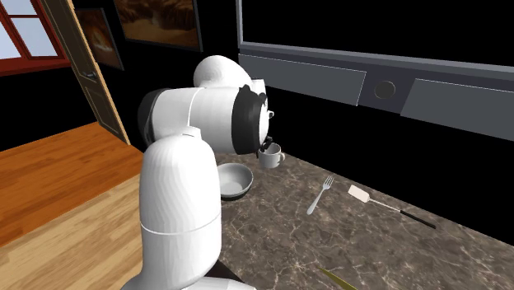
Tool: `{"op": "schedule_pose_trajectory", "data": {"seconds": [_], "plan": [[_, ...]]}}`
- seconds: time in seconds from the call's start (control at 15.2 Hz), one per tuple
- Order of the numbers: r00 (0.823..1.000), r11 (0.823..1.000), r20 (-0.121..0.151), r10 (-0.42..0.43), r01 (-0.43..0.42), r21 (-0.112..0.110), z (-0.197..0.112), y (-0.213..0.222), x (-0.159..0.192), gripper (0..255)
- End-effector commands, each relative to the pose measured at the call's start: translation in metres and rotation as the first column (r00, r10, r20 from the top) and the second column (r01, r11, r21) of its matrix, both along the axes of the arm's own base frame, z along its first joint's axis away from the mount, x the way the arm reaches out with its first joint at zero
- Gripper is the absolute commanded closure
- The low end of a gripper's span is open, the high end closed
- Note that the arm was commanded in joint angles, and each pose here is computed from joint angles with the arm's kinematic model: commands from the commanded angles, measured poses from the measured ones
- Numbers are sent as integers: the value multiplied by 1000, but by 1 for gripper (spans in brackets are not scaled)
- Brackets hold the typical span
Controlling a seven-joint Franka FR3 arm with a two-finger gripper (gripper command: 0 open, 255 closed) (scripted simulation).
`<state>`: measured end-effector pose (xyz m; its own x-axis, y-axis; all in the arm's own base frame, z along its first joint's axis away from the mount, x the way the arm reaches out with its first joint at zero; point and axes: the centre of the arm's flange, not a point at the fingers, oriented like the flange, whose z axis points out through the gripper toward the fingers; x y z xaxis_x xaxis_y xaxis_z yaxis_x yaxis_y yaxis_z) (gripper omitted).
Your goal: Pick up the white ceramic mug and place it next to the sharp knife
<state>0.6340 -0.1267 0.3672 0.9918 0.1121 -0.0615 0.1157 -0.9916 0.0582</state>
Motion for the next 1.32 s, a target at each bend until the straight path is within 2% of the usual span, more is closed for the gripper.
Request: {"op": "schedule_pose_trajectory", "data": {"seconds": [0.0,1.25], "plan": [[1000,1000,0,0,0,0,11,0,1,255],[1000,1000,0,0,0,0,112,0,1,255]]}}
